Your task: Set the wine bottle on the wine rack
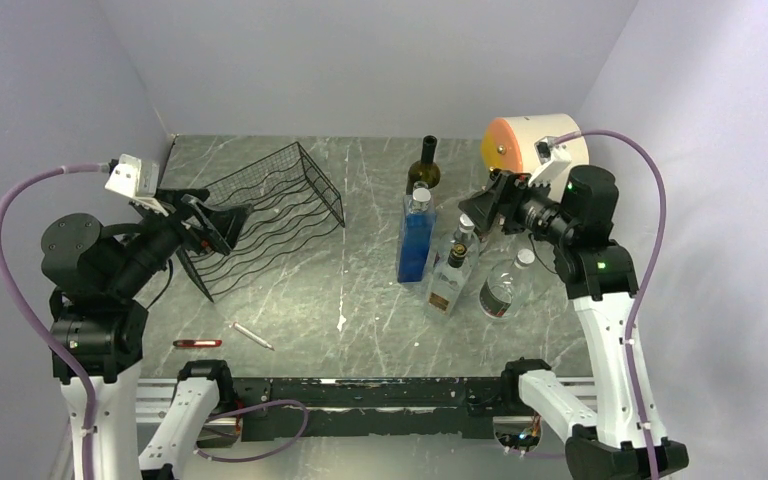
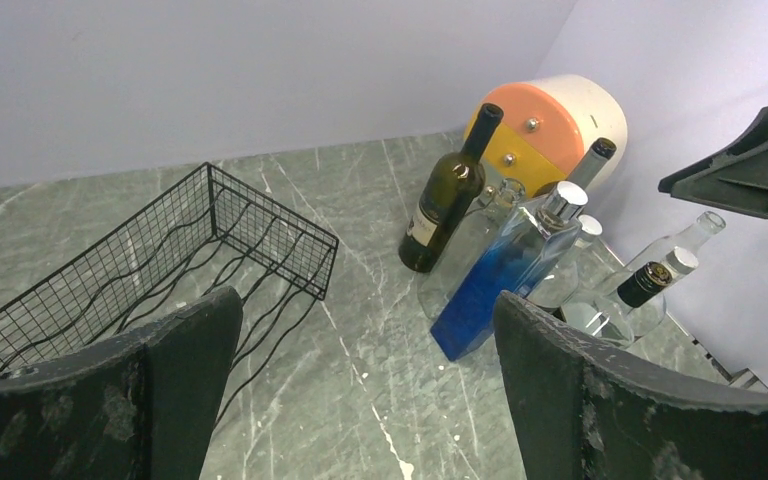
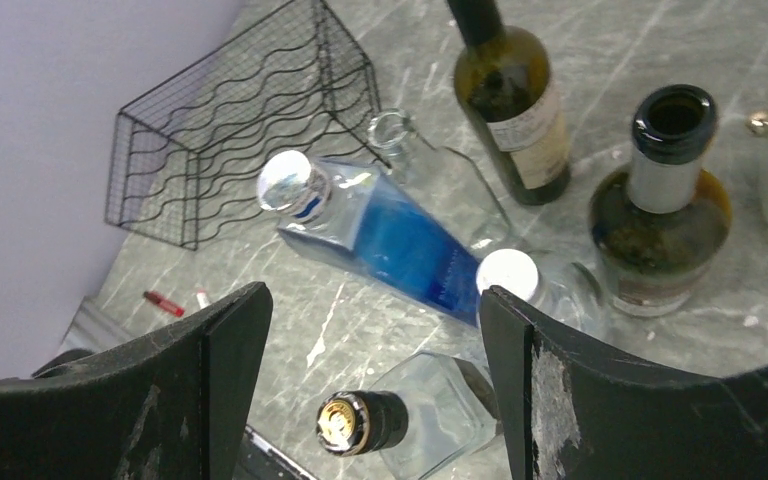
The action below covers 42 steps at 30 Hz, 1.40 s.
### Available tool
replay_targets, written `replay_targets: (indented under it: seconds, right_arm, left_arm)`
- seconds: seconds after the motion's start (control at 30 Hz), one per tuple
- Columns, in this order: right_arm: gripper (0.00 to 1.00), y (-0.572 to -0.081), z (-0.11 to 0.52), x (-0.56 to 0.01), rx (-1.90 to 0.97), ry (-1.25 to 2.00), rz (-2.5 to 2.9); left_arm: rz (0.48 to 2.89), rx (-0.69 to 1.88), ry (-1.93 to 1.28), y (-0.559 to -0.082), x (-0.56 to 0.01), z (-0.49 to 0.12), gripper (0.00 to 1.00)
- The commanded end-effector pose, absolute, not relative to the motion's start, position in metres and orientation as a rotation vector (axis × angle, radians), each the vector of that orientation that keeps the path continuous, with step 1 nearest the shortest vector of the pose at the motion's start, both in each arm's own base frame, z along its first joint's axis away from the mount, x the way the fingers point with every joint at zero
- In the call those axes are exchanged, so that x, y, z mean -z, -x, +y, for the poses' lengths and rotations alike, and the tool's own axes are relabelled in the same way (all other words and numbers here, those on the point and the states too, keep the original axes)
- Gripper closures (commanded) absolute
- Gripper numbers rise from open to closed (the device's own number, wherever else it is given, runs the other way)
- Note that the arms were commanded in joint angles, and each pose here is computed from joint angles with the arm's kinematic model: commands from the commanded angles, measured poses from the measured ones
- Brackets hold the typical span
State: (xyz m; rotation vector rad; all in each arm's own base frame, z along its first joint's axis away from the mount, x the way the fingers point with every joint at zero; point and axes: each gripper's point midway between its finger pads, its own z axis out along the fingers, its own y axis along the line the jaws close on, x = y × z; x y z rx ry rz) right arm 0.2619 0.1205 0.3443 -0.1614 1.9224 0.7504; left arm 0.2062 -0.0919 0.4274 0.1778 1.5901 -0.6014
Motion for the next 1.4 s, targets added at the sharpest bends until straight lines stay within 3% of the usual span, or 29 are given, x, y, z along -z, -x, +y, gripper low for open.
replay_targets:
  seconds: [0.0,0.13,0.47,1.07,1.23,1.37]
  right_arm:
    - [0.2,-0.277,0.104,-0.352,-0.6,0.038,1.904]
    - [0.2,-0.288,0.106,-0.347,-0.51,-0.003,1.925]
    - [0.18,-0.279,0.191,-0.333,-0.412,0.096,1.975]
    - [0.11,-0.306,0.21,-0.277,-0.137,0.108,2.02]
    - [0.18,-0.312,0.216,-0.261,-0.113,0.129,2.041]
    - [0.37,-0.311,0.219,-0.257,-0.128,0.136,2.042]
  left_arm:
    - [1.56,0.609,-0.181,-0.209,-0.432,-0.092,0.01]
    - [1.483,0.576,-0.166,-0.208,-0.446,-0.087,0.0]
    - [1.499,0.53,-0.108,-0.22,-0.432,-0.077,0.0]
    - [1.566,0.503,-0.054,-0.236,-0.41,-0.069,0.0]
    - [1.586,0.503,-0.061,-0.238,-0.404,-0.07,0.04]
    - [1.615,0.489,-0.055,-0.242,-0.399,-0.067,0.05]
